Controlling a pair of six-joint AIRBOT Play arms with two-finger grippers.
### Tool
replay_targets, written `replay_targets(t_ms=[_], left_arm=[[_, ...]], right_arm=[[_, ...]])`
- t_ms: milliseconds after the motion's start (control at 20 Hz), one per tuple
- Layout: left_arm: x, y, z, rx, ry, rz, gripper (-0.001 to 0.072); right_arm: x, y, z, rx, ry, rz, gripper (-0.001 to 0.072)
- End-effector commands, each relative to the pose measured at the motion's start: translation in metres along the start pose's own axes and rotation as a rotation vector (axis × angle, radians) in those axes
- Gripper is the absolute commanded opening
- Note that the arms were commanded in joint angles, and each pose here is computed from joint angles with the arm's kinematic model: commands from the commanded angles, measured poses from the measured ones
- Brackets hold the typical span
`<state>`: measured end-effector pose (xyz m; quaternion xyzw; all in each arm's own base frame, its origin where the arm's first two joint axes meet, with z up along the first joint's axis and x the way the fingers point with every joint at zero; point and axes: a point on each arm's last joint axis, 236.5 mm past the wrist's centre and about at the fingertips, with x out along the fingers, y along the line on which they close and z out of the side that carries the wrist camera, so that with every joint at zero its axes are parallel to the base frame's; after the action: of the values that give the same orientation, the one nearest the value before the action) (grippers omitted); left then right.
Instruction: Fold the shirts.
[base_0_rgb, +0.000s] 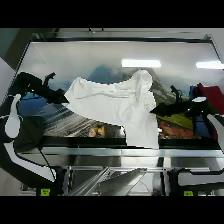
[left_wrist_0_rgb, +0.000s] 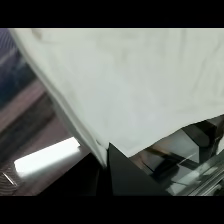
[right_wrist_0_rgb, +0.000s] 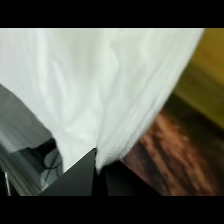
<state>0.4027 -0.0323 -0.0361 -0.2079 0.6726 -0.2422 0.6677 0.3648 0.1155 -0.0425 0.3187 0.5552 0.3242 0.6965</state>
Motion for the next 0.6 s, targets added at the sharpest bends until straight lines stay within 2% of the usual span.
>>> replay_targets(t_ms=[0, 100, 200, 350, 450, 550], left_arm=[[-0.059, -0.082, -0.010, 0.162, -0.109, -0.151, 0.0011], [-0.123, -0.176, -0.025, 0.380, -0.294, -0.315, 0.0012], [-0.181, -0.236, -0.052, 0.573, -0.498, -0.283, 0.0012], [-0.290, -0.294, -0.087, 0.727, -0.960, -0.022, 0.0011], [-0.355, -0.313, -0.117, 0.738, -1.245, 0.174, 0.0011], [-0.378, -0.308, -0.137, 0.698, -1.342, 0.341, 0.0011]], right_arm=[[-0.061, 0.117, 0.028, -0.215, -0.152, 0.201, 0.0025], [-0.135, 0.209, 0.033, -0.458, -0.346, 0.228, 0.0026], [-0.213, 0.293, 0.020, -0.716, -0.588, 0.135, 0.0025], [-0.299, 0.378, -0.014, -0.957, -0.934, -0.137, 0.0025], [-0.328, 0.410, -0.038, -1.034, -1.082, -0.290, 0.0025], [-0.341, 0.426, -0.049, -1.073, -1.162, -0.363, 0.0026]])
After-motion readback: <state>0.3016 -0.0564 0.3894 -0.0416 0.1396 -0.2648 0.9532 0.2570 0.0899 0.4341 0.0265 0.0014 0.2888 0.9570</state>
